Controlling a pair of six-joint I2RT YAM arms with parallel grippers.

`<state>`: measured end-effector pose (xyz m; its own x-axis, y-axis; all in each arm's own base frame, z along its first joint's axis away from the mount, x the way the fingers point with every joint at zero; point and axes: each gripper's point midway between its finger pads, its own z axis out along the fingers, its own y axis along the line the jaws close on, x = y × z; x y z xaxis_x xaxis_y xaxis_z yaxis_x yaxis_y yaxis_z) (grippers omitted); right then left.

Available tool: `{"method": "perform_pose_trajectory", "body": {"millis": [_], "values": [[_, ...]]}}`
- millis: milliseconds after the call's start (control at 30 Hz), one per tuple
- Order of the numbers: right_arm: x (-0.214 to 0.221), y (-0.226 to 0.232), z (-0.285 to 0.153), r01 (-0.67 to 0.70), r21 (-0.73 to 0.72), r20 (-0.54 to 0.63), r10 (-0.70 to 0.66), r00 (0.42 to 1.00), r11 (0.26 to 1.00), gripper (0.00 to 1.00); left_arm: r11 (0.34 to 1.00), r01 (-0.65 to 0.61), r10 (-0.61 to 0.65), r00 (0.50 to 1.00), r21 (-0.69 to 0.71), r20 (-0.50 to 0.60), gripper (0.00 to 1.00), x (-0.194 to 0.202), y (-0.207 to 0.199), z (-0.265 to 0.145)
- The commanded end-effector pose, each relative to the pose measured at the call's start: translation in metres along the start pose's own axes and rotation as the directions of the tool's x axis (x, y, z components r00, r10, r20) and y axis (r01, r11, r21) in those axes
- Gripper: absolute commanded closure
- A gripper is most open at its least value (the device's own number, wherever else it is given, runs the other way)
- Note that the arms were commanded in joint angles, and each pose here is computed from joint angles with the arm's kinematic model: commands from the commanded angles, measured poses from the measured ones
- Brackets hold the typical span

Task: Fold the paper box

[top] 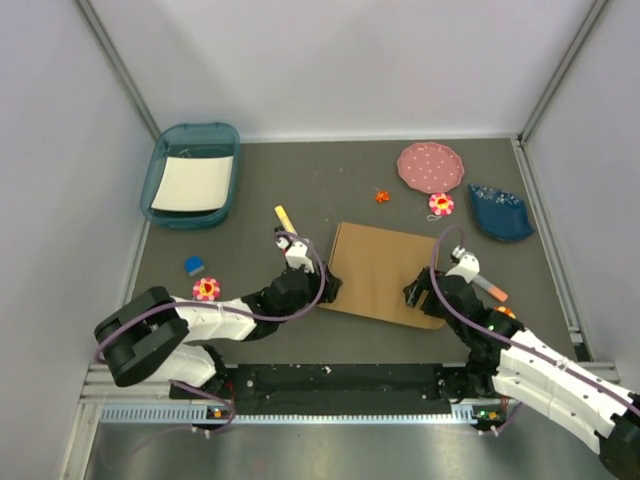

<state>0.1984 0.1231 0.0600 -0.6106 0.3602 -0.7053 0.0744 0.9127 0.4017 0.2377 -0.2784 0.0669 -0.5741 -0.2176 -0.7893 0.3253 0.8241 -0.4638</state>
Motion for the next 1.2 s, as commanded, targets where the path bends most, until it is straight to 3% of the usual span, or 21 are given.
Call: {"method": "perform_pose_trajectory", "body": {"millis": [0,133,267,300,433,500,667,767,967,1167], "values": [[0.009,-0.005,0.006,-0.07,0.007,-0.015,0.07,0.997,0.998,0.23,0.992,-0.04,0.027,0.993,-0.12,-0.111,0.38,0.035,0.039,-0.01],[-0.009,0.006,0.009,-0.097,-0.055,0.038,0.1,0.994,0.994,0.24,0.981,-0.015,0.008,0.999,-0.193,-0.038,0.38,0.022,0.057,-0.026],[-0.003,0.016,0.028,-0.087,-0.089,-0.028,0.085,0.996,0.992,0.34,0.974,-0.012,0.012,1.0,-0.226,-0.003,0.37,0.015,0.067,-0.036],[0.013,0.016,0.035,-0.075,-0.086,-0.097,0.067,0.993,0.993,0.35,0.973,-0.008,0.009,1.0,-0.232,0.003,0.37,0.013,0.069,-0.036],[0.016,0.034,0.049,-0.093,-0.139,-0.127,0.075,0.989,0.986,0.37,0.971,-0.005,0.003,1.0,-0.241,-0.01,0.37,0.012,0.074,-0.034],[0.012,0.034,0.049,-0.088,-0.132,-0.119,0.073,0.99,0.987,0.36,0.971,0.003,0.0,1.0,-0.237,0.012,0.36,0.002,0.072,-0.034],[-0.038,0.034,0.029,-0.052,-0.091,0.012,0.053,0.999,0.995,0.16,0.976,-0.004,0.034,0.99,-0.22,0.135,0.26,-0.061,0.059,-0.043],[-0.062,0.031,0.019,-0.038,-0.059,0.047,0.041,0.998,0.998,0.11,0.974,0.028,0.016,0.981,-0.225,0.193,0.24,-0.095,0.056,-0.048],[-0.11,0.026,0.014,-0.058,-0.028,0.149,0.061,0.987,0.998,0.09,0.968,0.118,-0.053,0.959,-0.223,0.279,0.22,-0.134,0.056,-0.039],[-0.118,0.034,0.048,-0.119,-0.148,0.121,0.137,0.983,0.982,0.1,0.986,0.12,-0.094,0.974,-0.118,0.204,0.22,-0.13,0.039,0.004]]}}
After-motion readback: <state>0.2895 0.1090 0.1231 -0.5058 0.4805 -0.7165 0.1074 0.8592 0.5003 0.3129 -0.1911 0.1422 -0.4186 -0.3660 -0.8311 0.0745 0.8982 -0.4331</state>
